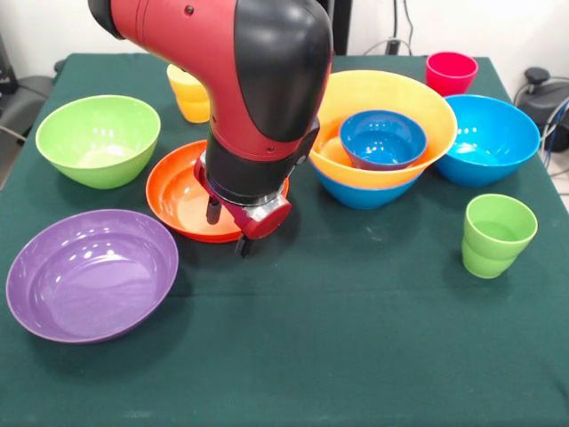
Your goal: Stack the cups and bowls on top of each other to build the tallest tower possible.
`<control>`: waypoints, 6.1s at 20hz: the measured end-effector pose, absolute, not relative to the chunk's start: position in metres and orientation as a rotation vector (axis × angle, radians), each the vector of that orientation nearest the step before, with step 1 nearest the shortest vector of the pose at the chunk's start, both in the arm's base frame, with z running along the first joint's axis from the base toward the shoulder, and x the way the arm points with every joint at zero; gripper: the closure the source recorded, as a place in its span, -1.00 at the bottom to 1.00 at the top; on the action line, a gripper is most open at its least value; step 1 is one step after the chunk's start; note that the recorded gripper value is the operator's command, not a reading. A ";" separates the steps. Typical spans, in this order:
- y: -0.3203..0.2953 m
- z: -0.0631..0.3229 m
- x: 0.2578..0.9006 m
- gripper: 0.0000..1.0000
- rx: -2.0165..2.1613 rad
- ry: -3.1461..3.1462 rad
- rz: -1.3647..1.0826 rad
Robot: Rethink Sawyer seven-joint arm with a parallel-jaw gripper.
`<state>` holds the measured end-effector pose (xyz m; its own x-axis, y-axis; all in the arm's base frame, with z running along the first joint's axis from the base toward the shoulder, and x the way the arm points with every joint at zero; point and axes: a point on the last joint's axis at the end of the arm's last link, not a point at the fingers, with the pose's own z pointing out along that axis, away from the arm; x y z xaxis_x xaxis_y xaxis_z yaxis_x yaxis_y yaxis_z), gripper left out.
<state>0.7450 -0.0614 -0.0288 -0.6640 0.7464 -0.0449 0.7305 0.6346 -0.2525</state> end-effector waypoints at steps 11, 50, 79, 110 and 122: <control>-0.064 -0.038 0.736 -1.00 -1.273 -2.785 0.390; -0.061 -0.052 0.722 1.00 -1.306 -2.789 0.362; -0.042 0.137 0.767 1.00 -1.311 -2.703 0.172; 0.170 0.290 0.801 1.00 -0.878 -2.967 0.114; 0.196 0.296 0.791 1.00 -0.830 -2.985 0.124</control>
